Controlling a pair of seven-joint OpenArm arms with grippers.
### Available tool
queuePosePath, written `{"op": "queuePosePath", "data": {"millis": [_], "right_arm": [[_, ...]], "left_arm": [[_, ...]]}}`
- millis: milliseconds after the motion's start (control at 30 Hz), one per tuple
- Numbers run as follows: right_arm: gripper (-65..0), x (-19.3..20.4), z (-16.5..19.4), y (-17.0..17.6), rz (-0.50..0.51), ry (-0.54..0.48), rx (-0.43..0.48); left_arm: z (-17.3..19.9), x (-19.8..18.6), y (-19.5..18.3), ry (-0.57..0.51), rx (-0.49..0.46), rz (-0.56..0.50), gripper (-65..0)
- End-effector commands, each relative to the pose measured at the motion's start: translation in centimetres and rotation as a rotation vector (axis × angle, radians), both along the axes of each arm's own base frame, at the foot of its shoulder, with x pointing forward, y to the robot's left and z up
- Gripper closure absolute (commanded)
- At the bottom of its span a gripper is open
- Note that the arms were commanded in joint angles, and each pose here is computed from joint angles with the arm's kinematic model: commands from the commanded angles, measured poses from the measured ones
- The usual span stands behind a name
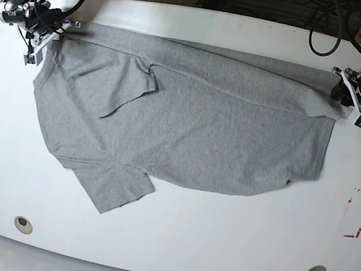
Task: Fold the T-shirt properly
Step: 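Pull the held shirt edge taut between both grippers, then move both grippers to the opposite shirt edge and grasp it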
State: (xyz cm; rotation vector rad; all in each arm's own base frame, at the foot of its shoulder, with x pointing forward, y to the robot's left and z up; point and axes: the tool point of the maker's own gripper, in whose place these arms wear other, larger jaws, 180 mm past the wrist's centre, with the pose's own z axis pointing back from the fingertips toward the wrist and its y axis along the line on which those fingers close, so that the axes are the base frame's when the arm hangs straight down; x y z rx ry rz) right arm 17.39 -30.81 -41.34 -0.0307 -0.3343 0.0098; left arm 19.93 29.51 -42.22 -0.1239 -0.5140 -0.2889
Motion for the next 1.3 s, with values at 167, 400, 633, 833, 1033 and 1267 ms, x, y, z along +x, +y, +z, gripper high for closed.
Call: {"op": "queuePosePath", "data": {"millis": [167, 400, 633, 833, 1033, 1267], "right_arm": [[-16.2, -0.2, 2.3, -1.0, 0.028, -0.039, -0.083], [-43.3, 1.0, 5.0, -1.0, 0.051, -0.112, -0.147], [-53.4, 3.9, 6.8, 0.9, 0.084, -0.241, -0.061], [-53.3, 6.9, 5.6, 4.2, 0.178, -0.225, 0.012], [-53.3, 11.2, 5.5, 4.5, 0.178, -0.260, 0.035], [-53.3, 17.2, 5.7, 2.2, 0.122, -0.273, 0.063]], "left_arm": [[0.6, -1.5, 1.6, 0.052, 0.094, -0.036, -26.9], [2.3, -1.4, 0.9, 0.019, 0.134, -0.101, -27.4], [5.5, 0.4, -0.5, -0.071, 0.186, -0.168, -27.5], [7.0, 2.3, -1.0, -0.130, 0.197, -0.176, -27.5], [8.4, 5.1, -1.7, -0.199, 0.196, -0.189, -27.5], [8.5, 7.1, -3.3, -0.184, 0.208, -0.247, -44.0]]}}
